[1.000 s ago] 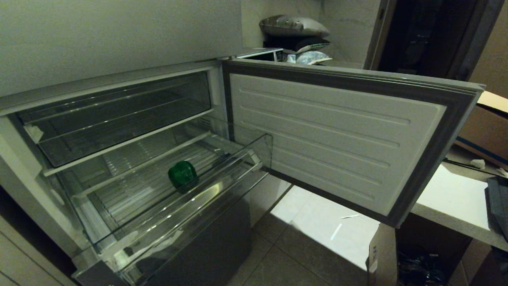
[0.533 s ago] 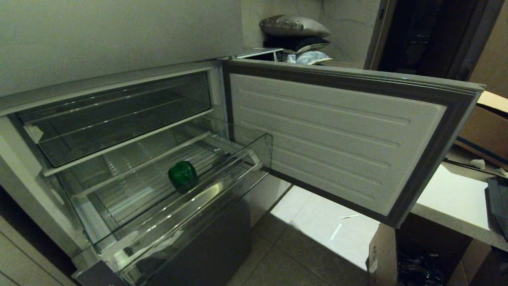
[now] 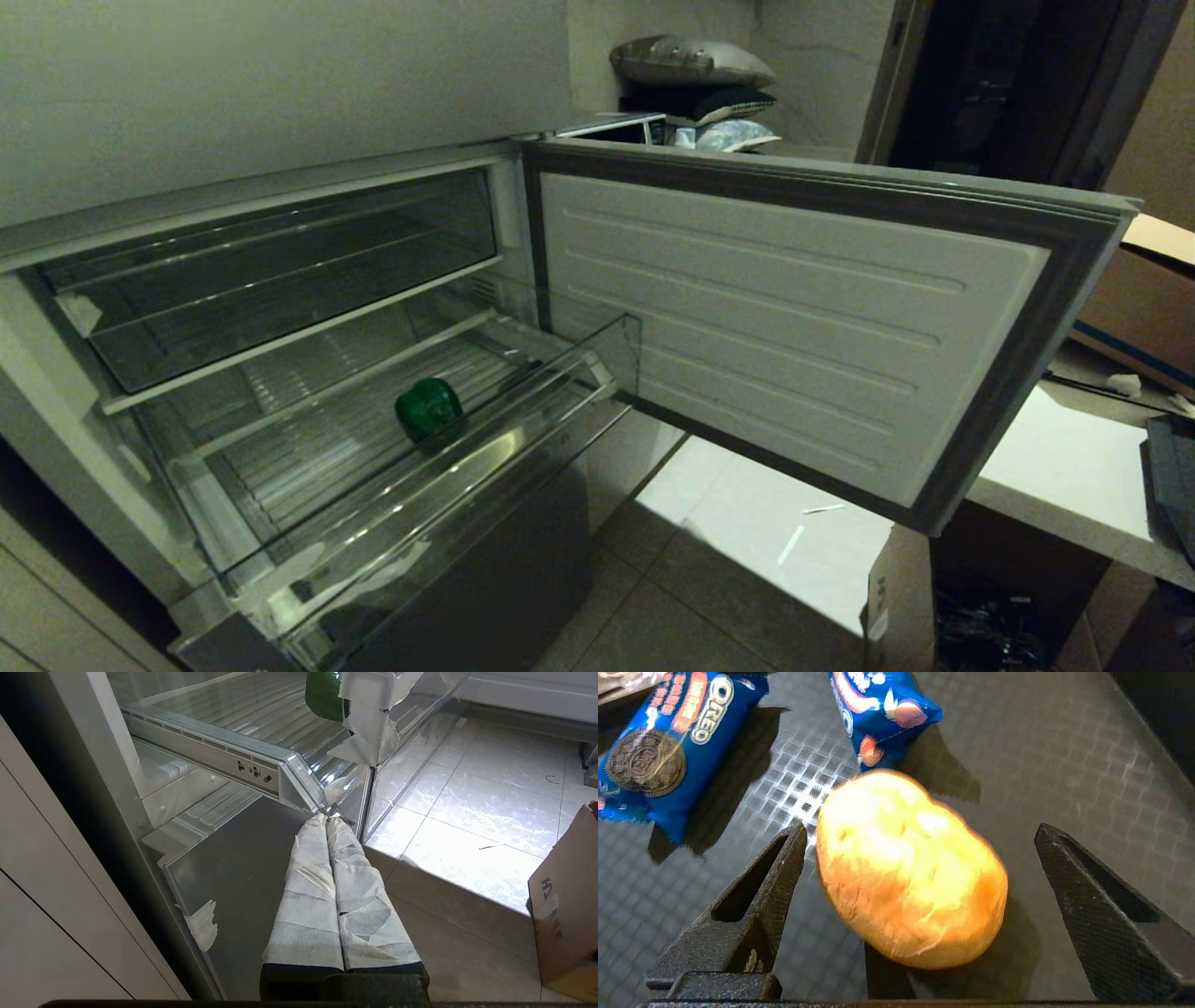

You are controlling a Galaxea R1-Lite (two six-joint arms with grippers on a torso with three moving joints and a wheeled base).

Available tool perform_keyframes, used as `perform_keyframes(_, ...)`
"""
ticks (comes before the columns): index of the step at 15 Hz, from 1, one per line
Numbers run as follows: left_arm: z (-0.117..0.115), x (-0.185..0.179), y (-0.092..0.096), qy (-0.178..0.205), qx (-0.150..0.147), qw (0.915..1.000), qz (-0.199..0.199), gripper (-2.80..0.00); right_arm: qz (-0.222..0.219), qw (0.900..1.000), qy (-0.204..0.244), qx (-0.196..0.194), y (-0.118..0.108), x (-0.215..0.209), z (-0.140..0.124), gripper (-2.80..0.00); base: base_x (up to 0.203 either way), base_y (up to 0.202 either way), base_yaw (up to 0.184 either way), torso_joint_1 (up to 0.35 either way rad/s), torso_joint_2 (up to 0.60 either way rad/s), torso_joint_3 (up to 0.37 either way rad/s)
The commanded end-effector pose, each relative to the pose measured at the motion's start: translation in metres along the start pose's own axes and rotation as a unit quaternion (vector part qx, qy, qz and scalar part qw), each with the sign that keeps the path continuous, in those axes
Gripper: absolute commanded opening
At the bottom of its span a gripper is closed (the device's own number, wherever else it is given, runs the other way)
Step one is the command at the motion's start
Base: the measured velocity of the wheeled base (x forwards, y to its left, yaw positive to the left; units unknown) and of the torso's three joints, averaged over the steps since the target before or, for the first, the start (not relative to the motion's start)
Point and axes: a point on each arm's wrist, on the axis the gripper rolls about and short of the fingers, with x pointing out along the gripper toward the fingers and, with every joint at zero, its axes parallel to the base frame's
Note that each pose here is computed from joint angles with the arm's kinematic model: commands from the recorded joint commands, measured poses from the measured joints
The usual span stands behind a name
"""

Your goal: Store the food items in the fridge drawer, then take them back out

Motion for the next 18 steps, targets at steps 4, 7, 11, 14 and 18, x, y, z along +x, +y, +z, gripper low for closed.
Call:
perform_keyframes(4,0.000,0.000,0.000,0.000,0.000,1.0000,0.000,-2.80,0.003,1.000,0.014,0.003,-0.002,0.010,-0.007,0.00,0.000,0.000,0.000,0.000,0.00,0.000)
perform_keyframes(7,0.000,0.000,0.000,0.000,0.000,1.0000,0.000,-2.80,0.010,1.000,0.015,0.004,-0.002,0.010,-0.007,-2.80,0.000,0.000,0.000,0.000,0.00,0.000)
perform_keyframes(11,0.000,0.000,0.000,0.000,0.000,1.0000,0.000,-2.80,0.018,1.000,0.020,0.006,0.000,0.001,-0.004,-2.80,0.000,0.000,0.000,0.000,0.00,0.000)
perform_keyframes(14,0.000,0.000,0.000,0.000,0.000,1.0000,0.000,-2.80,0.043,0.999,-0.010,0.000,0.009,-0.043,0.008,-2.80,0.000,0.000,0.000,0.000,0.00,0.000)
perform_keyframes(18,0.000,0.000,0.000,0.000,0.000,1.0000,0.000,-2.80,0.109,0.991,-0.067,-0.043,0.037,-0.148,-0.018,-2.80,0.000,0.000,0.000,0.000,0.00,0.000)
